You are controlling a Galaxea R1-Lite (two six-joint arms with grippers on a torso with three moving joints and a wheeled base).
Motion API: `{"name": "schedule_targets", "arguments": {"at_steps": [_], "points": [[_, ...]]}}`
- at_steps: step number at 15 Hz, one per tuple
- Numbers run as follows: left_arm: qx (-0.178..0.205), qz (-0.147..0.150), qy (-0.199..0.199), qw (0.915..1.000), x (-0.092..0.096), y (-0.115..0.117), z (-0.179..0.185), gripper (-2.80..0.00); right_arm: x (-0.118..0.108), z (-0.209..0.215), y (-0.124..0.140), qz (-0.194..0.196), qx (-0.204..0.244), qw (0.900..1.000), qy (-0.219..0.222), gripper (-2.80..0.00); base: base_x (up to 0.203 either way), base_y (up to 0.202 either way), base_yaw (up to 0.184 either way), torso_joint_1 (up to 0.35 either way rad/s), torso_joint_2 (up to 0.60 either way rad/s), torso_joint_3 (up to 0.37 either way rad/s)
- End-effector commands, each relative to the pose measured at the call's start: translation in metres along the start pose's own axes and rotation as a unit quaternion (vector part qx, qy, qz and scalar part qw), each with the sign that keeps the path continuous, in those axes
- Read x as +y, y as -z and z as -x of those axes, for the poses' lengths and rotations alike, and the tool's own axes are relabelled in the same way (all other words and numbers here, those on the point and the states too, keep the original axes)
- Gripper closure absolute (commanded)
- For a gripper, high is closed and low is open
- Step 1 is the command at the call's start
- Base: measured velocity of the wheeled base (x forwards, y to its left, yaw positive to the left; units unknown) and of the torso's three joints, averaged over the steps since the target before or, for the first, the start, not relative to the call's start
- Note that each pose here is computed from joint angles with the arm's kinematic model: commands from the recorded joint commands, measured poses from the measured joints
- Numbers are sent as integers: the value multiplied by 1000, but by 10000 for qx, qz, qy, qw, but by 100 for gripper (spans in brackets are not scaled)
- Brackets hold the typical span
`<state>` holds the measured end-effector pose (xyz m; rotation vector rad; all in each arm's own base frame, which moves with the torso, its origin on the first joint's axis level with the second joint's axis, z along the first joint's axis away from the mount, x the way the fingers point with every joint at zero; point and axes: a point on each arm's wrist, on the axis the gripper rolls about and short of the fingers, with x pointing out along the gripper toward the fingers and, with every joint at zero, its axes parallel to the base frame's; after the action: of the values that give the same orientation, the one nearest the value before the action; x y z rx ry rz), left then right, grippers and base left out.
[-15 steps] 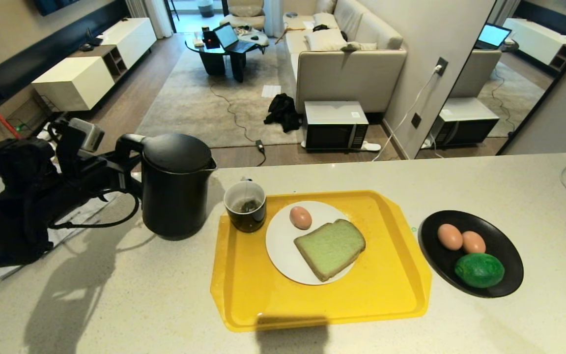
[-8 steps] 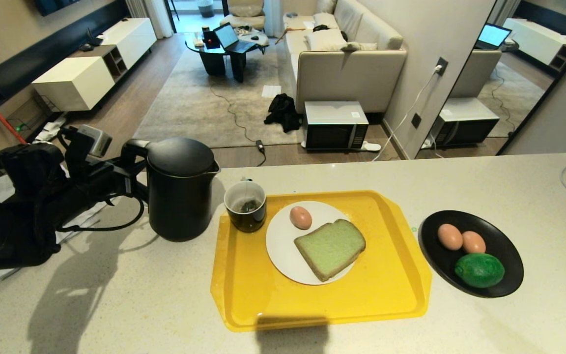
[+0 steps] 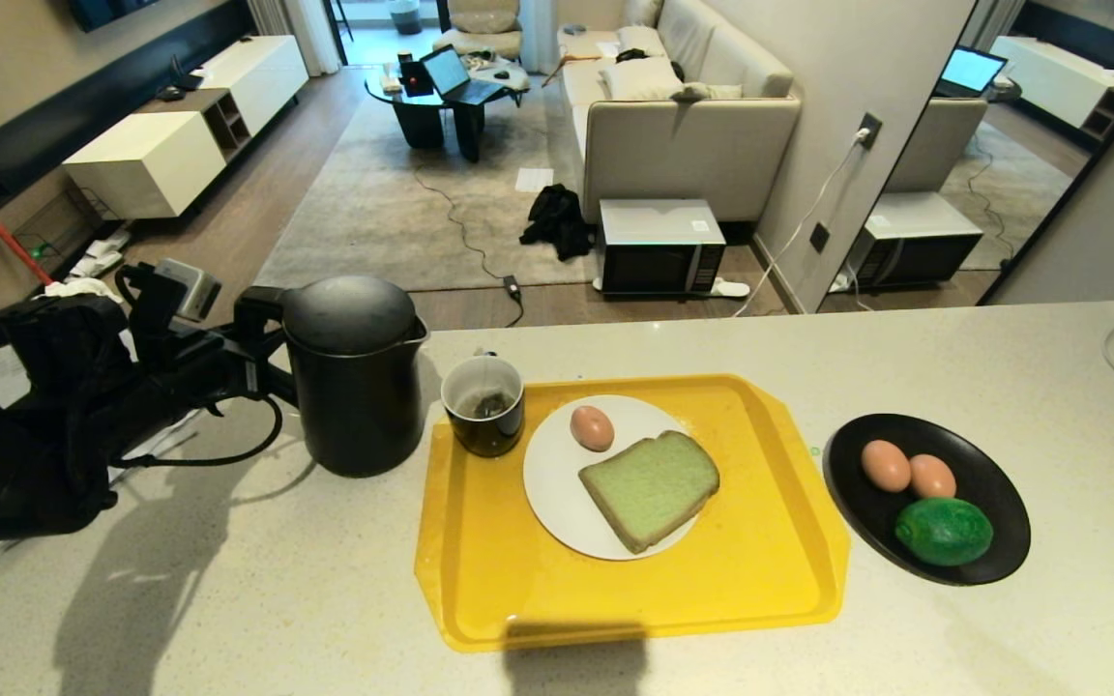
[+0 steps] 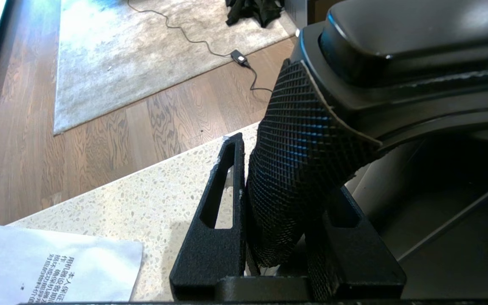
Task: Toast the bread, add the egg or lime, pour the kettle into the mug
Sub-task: Put the kettle back
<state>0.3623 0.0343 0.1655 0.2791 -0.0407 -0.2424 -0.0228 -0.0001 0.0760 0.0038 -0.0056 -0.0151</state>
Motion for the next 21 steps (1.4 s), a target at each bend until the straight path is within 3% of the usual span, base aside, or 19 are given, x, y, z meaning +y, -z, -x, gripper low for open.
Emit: {"name": "schedule_targets", "arguments": {"at_steps": [1,4,8,9,12,17,21], "points": [[-40,-17,-1,10000,0,1,0,0,0,0,0,-4,5,10000,1,0,0,0,0,0,0,0],[-238,-26,-56,9997,2,3,-3,0,0,0,0,-3,-3,10000,1,0,0,0,0,0,0,0],[-219,-34,-51,9997,1,5,-3,0,0,0,0,-4,-3,10000,1,0,0,0,0,0,0,0],[-213,-31,-49,9998,1,5,-2,-280,0,0,0,-4,-3,10000,1,0,0,0,0,0,0,0],[-75,31,-3,10000,-6,12,9,-280,0,0,0,-4,-1,10000,1,0,0,0,0,0,0,0],[-181,100,-133,9997,-17,20,37,-280,0,0,0,-2,3,10000,1,0,0,0,0,0,0,0],[-124,75,-280,9995,-14,17,59,-280,0,0,0,2,-3,10000,1,0,0,0,0,0,0,0]]}}
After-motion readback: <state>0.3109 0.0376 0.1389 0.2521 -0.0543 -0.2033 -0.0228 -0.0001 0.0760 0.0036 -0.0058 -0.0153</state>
